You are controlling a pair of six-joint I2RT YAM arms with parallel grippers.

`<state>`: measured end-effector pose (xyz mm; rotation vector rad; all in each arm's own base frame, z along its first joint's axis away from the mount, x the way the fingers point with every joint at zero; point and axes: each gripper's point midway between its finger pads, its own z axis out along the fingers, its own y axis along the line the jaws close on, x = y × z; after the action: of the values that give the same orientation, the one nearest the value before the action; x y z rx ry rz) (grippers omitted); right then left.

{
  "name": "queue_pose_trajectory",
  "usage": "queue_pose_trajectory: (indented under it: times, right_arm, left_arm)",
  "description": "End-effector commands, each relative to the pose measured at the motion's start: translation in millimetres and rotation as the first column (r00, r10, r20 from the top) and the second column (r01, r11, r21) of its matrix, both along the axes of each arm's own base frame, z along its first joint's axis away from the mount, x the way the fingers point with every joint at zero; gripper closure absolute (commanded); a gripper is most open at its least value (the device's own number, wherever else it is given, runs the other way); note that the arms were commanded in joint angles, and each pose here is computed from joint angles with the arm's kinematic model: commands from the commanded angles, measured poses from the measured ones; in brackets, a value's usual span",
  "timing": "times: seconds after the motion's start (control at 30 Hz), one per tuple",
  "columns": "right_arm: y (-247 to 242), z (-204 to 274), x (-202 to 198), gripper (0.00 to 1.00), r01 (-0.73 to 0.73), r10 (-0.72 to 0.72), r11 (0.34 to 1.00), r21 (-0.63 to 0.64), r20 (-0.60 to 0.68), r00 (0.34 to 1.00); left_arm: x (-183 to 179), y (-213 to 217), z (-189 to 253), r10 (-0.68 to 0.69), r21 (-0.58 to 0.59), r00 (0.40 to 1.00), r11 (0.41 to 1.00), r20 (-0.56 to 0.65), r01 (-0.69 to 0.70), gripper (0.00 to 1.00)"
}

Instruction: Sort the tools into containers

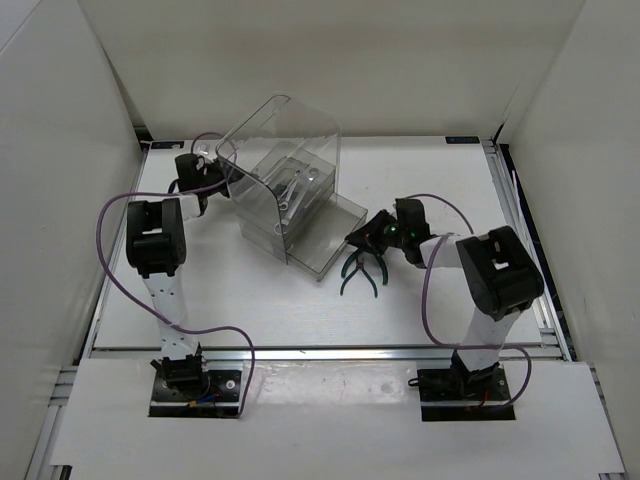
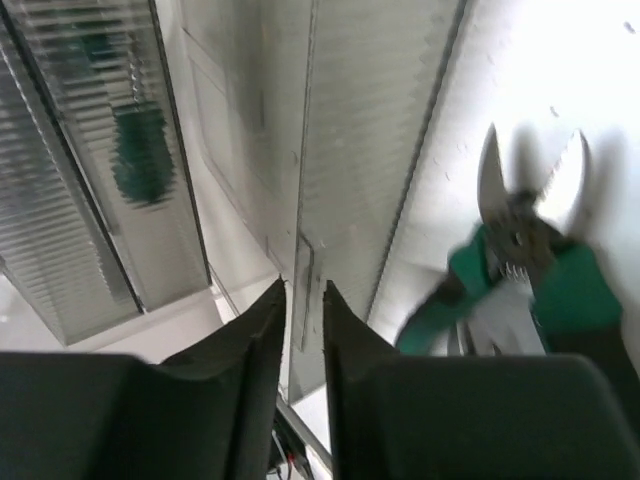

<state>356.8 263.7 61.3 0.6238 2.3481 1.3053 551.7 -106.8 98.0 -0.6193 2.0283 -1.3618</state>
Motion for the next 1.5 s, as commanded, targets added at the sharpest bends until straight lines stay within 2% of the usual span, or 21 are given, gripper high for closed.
queue_pose_trajectory:
  times: [0.0,0.03,0.1,0.13,0.17,0.2,0.23,0.27,0.37,0.47,0.53,0.67,0.9,1.13,1.2,1.23,1.33,1.47]
  right_arm:
    - [-11,22,-9,0.74,-0.03,0.033,0.999,-0.044,0.062,0.998]
    - [-12,29,-10,0.7,-0.028,0.033,0.998,-0.053,0.085,0.996]
    - [-18,60,-9,0.66,-0.034,0.056,0.994,-0.104,0.211,0.976]
    - [-21,65,-12,0.63,-0.053,0.084,0.987,-0.152,0.209,0.974]
    - [-26,71,-15,0.63,-0.093,0.159,0.965,-0.244,0.267,0.95]
    - [-32,68,-15,0.63,-0.095,0.188,0.941,-0.326,0.269,0.945]
    - [-37,63,-21,0.63,-0.113,0.225,0.911,-0.396,0.247,0.943]
    - [-47,50,-33,0.63,-0.166,0.3,0.854,-0.493,0.206,0.932]
    - [-52,26,-65,0.63,-0.233,0.404,0.752,-0.616,0.153,0.902]
    - [-74,3,-80,0.63,-0.196,0.42,0.622,-0.758,0.111,0.901]
    - [-77,-6,-90,0.63,-0.187,0.444,0.55,-0.814,0.095,0.891]
    - [-84,-24,-107,0.63,-0.191,0.459,0.475,-0.859,0.056,0.887]
    - [-78,-36,-114,0.62,-0.19,0.454,0.451,-0.872,0.041,0.89]
    - [-72,-63,-122,0.62,-0.281,0.473,0.425,-0.861,-0.054,0.879]
    - [-71,-71,-126,0.68,-0.316,0.477,0.41,-0.856,-0.094,0.874]
    - [-71,-71,-126,0.84,-0.321,0.473,0.408,-0.855,-0.103,0.875]
    - [-73,-71,-129,0.99,-0.325,0.459,0.402,-0.856,-0.119,0.881]
    - [-79,-46,-132,1.0,-0.262,0.426,0.429,-0.865,-0.062,0.902]
  left_arm:
    - [-4,-2,39,-0.013,0.004,0.997,1.0,0.079,0.013,0.68]
    - [-5,-2,39,-0.01,0.006,0.997,1.0,0.075,0.01,0.67]
    - [-7,-1,38,-0.007,0.003,0.997,1.0,0.07,0.006,0.67]
    - [-8,1,38,-0.002,0.0,0.998,1.0,0.067,0.002,0.67]
    - [-10,1,35,0.002,-0.004,0.998,1.0,0.062,-0.002,0.67]
    - [-12,1,35,0.007,-0.007,0.998,1.0,0.058,-0.007,0.67]
    - [-13,4,36,0.017,-0.017,0.999,1.0,0.052,-0.016,0.67]
    - [-14,4,34,0.017,-0.018,0.999,1.0,0.049,-0.016,0.67]
    - [-24,5,24,0.025,-0.023,1.0,0.999,0.011,-0.024,0.66]
    - [-32,6,22,0.038,-0.037,0.999,0.999,-0.008,-0.038,0.65]
    - [-41,6,15,0.047,-0.051,0.998,0.998,-0.033,-0.049,0.65]
    - [-52,10,9,0.066,-0.07,0.996,0.995,-0.067,-0.071,0.64]
    - [-59,13,4,0.081,-0.074,0.992,0.993,-0.094,-0.088,0.61]
    - [-61,11,1,0.082,-0.082,0.99,0.992,-0.115,-0.092,0.58]
    - [-61,13,1,0.091,-0.088,0.988,0.991,-0.124,-0.102,0.57]
    - [-62,11,1,0.088,-0.088,0.988,0.991,-0.124,-0.099,0.57]
    - [-62,12,0,0.093,-0.094,0.987,0.99,-0.132,-0.105,0.56]
    - [-63,13,-2,0.101,-0.098,0.985,0.988,-0.14,-0.115,0.55]
